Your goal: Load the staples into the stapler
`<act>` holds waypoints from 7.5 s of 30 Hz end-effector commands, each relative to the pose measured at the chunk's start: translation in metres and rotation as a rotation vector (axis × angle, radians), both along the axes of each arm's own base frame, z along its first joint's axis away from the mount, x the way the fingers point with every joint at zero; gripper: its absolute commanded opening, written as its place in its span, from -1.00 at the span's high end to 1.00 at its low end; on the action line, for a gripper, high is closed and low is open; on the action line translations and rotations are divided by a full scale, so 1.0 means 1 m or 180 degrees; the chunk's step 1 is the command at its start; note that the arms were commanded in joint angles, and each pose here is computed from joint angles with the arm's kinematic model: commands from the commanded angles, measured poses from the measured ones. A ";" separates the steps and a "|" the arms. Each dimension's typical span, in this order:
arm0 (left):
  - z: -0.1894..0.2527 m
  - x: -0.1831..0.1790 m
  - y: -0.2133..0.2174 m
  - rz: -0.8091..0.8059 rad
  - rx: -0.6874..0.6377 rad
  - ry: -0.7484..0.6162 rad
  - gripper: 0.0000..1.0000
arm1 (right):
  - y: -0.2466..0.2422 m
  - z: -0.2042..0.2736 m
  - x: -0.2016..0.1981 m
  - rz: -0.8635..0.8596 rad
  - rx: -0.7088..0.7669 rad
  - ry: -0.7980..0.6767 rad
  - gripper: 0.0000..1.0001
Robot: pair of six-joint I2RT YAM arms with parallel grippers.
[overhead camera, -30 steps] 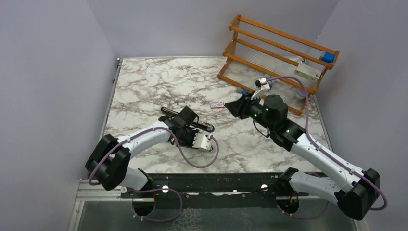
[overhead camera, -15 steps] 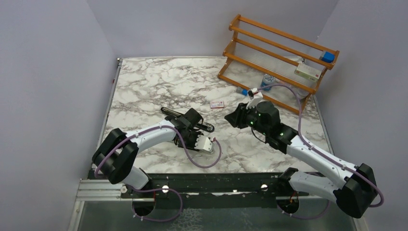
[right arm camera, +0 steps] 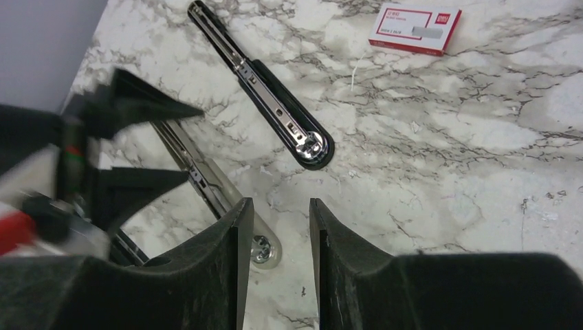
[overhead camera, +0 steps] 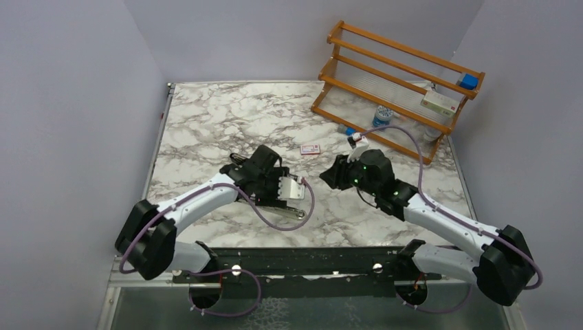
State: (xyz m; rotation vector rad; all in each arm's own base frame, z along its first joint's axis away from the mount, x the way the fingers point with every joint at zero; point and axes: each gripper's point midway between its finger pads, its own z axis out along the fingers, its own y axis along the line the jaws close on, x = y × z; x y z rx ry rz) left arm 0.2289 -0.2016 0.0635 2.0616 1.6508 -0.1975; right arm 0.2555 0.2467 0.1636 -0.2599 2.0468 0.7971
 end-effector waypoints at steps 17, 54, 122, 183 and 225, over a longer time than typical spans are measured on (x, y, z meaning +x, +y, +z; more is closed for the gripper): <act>0.207 0.122 0.106 0.4358 -0.3205 -0.1707 -0.81 | 0.090 -0.071 -0.046 0.2094 -0.0824 -0.0743 -0.02; 0.206 0.110 0.185 0.5226 -0.3514 -0.2157 -0.77 | 0.123 -0.122 -0.057 0.2603 -0.1325 -0.0705 0.43; 0.125 0.165 0.115 0.5256 -0.2704 -0.0407 -0.98 | 0.026 -0.042 0.153 -0.0383 -0.0817 0.0377 -0.09; 0.009 0.210 -0.081 0.4499 -0.2865 0.2315 0.11 | 0.005 -0.045 0.204 0.0538 -0.0264 -0.0855 -0.20; -0.005 0.210 -0.078 0.4523 -0.2683 0.2403 0.30 | 0.017 -0.134 0.192 0.1363 -0.0480 0.0515 -0.31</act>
